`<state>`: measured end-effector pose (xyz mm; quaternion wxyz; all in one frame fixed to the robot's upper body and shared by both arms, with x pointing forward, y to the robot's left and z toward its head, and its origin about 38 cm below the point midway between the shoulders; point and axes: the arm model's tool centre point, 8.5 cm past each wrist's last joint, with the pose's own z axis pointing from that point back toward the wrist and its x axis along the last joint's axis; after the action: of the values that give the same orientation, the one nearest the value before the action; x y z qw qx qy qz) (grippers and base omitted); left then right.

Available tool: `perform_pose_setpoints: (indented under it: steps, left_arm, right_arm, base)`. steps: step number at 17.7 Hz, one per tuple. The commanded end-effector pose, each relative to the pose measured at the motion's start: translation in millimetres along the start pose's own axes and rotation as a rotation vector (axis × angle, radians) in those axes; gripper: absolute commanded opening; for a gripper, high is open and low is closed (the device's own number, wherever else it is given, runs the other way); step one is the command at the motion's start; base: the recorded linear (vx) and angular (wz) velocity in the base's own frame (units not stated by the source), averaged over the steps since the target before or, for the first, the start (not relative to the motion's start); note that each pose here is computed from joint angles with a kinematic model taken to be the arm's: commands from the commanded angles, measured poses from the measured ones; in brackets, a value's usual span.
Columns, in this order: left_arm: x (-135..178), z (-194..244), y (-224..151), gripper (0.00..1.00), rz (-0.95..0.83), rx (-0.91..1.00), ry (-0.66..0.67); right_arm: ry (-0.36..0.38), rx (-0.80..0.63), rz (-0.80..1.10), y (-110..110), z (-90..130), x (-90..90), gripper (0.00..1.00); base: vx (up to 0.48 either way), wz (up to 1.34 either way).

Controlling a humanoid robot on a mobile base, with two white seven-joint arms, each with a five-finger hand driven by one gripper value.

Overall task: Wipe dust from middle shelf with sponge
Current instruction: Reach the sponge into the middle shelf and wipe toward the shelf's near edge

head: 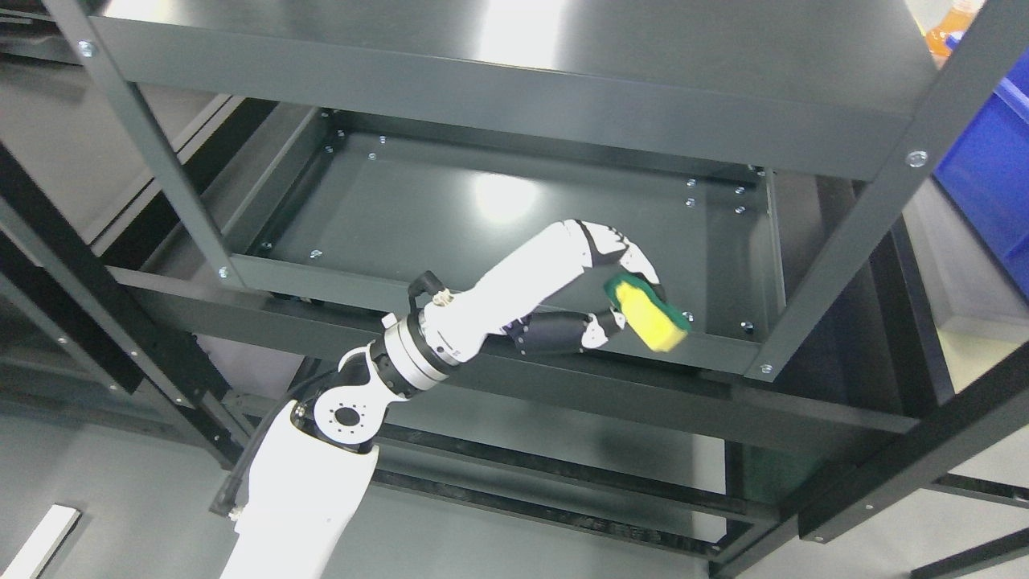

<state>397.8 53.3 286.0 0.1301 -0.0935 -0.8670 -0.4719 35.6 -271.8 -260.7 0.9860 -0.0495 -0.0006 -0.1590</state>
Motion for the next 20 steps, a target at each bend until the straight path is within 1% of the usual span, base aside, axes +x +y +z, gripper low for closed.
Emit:
perform_pose_setpoints:
  steps: [1,4,6,9,11,13,16,17,18,20]
  left_arm:
    - [33,-15,-6,0.0,-0.127,-0.083,-0.133]
    - [54,-19,11,0.0,-0.182,-0.04,-0.19]
    - [69,-21,25,0.0,-0.21,0.032,-0.233]
    - [71,-17,41,0.0,-0.204,0.146,-0.241]
    - [67,-4,62,0.0,-0.215,0.216,-0.22]
    - [62,13,85,0.0,-0.239,0.289,-0.186]
    - [52,55,118,0.0,-0.276,0.416,-0.096]
    - [49,73,127,0.0,-0.298,0.457,-0.054]
    - [47,100,139,0.0,-0.331,0.516,0.004]
    - [49,138,154,0.0,-0.371,0.601,0.076]
  right_arm:
    - [-0.022,-0.015,-0.002,-10,0,9.5,1.0]
    - [-0.022,-0.015,-0.001,-10,0,9.5,1.0]
    - [-0.022,-0.015,-0.002,-10,0,9.5,1.0]
    - [-0.022,-0.015,-0.002,-10,0,9.5,1.0]
    - [-0.022,-0.015,-0.002,-10,0,9.5,1.0]
    - [-0.022,-0.015,-0.001,-10,0,9.5,1.0]
    - [-0.022,-0.015,-0.002,-10,0,9.5,1.0]
    - [-0.022,-0.015,-0.001,-10,0,9.5,1.0]
    - [-0.022,-0.015,-0.002,-10,0,9.5,1.0]
    - [-0.022,-0.015,-0.002,-10,0,9.5,1.0]
  base:
    - [0.016,-0.15]
    - [0.023,-0.09]
    - [0.0,0.0]
    - [0.0,0.0]
    - [0.0,0.0]
    - [0.0,0.0]
    - [0.0,0.0]
    - [0.0,0.0]
    - [0.0,0.0]
    - [0.0,0.0]
